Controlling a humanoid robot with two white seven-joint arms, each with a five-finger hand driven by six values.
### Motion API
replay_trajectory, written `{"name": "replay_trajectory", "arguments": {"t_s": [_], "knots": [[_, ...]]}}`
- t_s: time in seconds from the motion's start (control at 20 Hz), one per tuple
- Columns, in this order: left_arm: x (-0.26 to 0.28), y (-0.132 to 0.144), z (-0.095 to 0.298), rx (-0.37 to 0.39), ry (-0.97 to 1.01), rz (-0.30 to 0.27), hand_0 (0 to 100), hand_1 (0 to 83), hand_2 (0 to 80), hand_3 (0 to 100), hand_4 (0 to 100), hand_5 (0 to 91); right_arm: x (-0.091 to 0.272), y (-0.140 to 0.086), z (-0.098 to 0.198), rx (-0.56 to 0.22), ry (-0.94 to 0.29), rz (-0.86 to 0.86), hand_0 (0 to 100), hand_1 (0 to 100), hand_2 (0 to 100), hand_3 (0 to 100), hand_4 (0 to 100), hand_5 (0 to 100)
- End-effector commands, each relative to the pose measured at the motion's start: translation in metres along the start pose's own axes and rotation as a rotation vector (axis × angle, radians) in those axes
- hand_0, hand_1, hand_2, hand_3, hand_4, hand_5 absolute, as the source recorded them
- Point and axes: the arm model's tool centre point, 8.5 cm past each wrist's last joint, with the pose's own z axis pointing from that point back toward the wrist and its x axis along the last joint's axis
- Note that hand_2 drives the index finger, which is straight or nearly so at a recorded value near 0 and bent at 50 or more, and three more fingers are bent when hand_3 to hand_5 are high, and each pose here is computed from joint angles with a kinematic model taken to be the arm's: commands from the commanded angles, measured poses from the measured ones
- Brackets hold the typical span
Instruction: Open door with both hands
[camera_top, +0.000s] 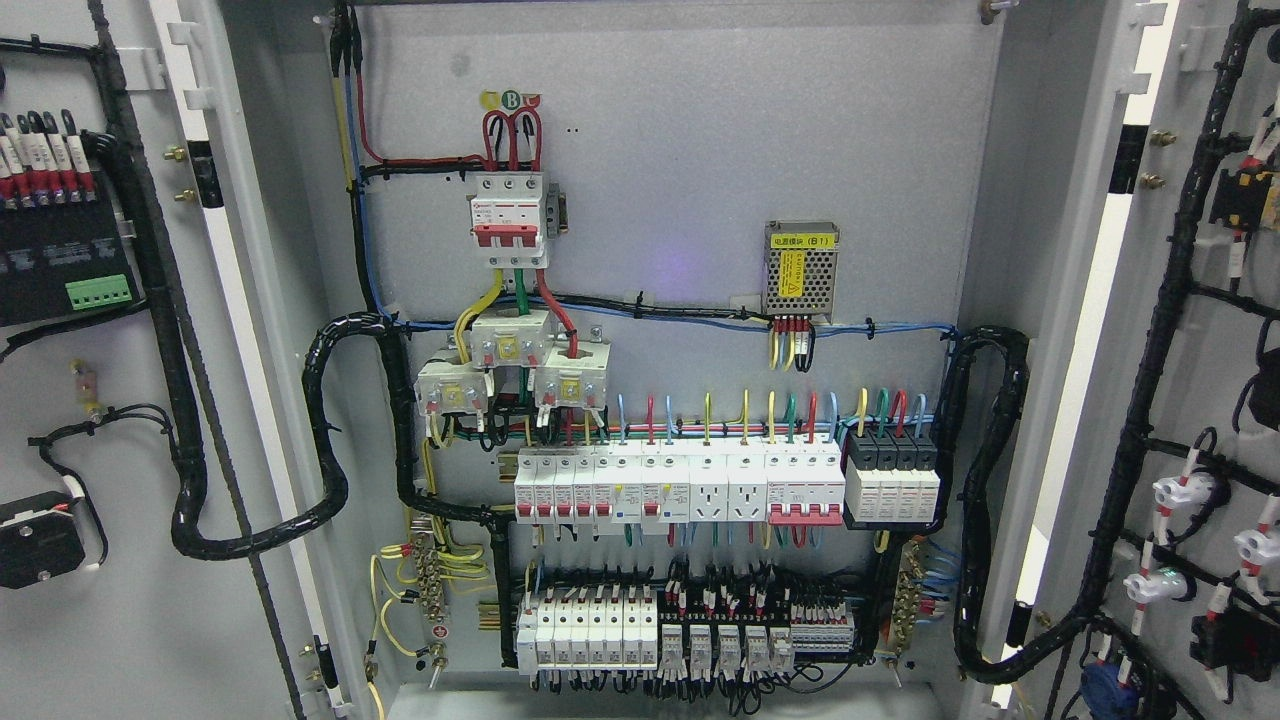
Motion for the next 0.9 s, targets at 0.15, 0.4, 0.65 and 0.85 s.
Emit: {"name": "replay_trajectory", "arguments": {"t_s": [0.15, 0.4, 0.65, 0.85], "knots": [[0.028, -0.029, 0.005, -0.083, -0.071, 0.052, 0, 0.0, 0.0, 0, 0, 0.0, 0.001, -0.007, 0.005, -0.019, 0.012, 0.019, 38, 0, 0, 0, 0, 0], [0.041, -0.048, 0.012, -0.129, -0.1, 0.081, 0, 0.0, 0.0, 0, 0, 0.0, 0.002, -0.005, 0.004, -0.015, 0.004, 0.012, 38, 0, 0, 0, 0, 0], [0.054, -0.063, 0.012, -0.167, -0.145, 0.112, 0, 0.0, 0.0, 0, 0, 0.0, 0.001, 0.004, 0.0, 0.014, 0.001, -0.016, 38, 0, 0, 0, 0, 0], [0.058, -0.075, 0.012, -0.189, -0.154, 0.135, 0, 0.0, 0.0, 0, 0, 0.0, -0.01, 0.018, 0.0, 0.036, 0.014, -0.07, 38, 0, 0, 0, 0, 0]]}}
